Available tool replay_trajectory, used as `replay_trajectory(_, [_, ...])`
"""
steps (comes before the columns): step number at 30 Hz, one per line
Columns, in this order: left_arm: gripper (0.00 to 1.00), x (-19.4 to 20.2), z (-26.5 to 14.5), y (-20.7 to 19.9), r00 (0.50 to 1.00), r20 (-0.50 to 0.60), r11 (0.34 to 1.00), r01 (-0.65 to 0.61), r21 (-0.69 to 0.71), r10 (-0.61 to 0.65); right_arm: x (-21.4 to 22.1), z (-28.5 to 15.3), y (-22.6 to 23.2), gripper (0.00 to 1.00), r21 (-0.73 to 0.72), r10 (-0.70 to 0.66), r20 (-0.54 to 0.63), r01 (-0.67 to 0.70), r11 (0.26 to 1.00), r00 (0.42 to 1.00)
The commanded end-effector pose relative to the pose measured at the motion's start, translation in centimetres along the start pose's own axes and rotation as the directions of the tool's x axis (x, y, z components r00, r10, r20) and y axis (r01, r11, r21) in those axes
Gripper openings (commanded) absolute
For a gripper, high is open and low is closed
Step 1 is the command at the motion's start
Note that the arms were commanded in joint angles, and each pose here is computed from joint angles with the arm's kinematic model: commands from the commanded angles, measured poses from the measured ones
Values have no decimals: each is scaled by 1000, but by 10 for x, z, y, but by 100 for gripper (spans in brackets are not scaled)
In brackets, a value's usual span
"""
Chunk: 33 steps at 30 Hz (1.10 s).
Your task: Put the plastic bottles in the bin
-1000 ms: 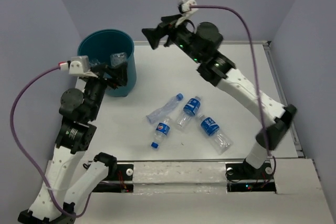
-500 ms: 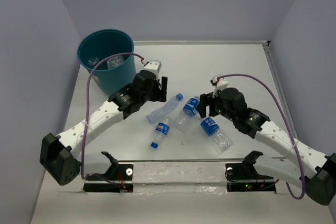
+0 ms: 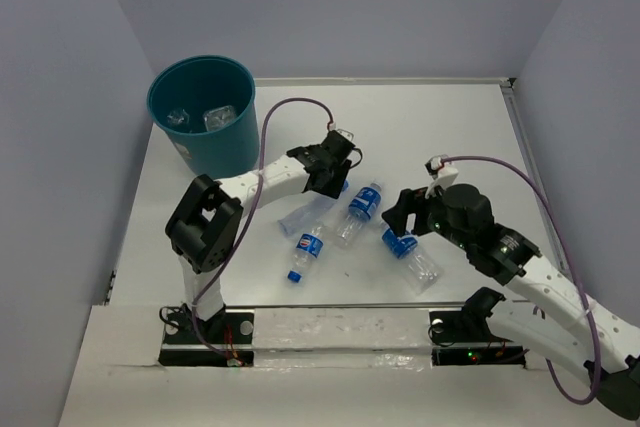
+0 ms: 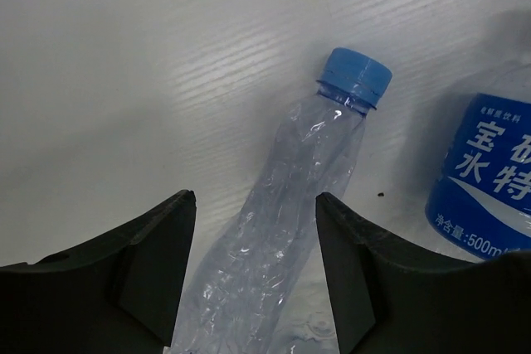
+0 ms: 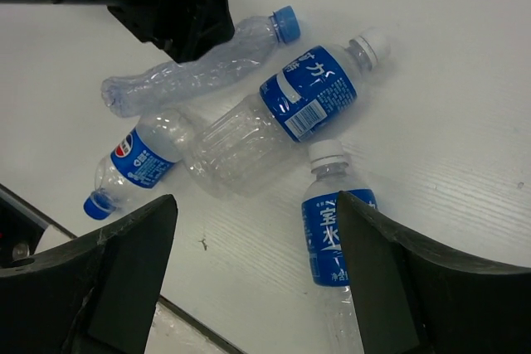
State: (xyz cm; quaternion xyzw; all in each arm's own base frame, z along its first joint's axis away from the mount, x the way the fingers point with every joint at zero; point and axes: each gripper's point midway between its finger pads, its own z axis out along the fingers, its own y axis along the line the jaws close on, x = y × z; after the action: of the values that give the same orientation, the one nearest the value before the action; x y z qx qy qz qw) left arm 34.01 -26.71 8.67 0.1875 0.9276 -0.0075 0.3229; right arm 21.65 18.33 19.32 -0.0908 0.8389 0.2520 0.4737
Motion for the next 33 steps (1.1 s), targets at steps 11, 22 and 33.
replay_trajectory(11, [35,22,13,-9,996,-76,998,-45,45,48,4,-3,-2,84,2,17,-3,-17,1000,1000])
replay_trajectory(22, [34,34,31,1,990,-125,998,-62,-12,60,-1,-2,-2,85,12,15,9,-15,1000,1000])
replay_trajectory(33, [0,9,26,17,997,-66,994,-44,-105,37,-3,-2,-2,85,17,18,16,-18,1000,1000])
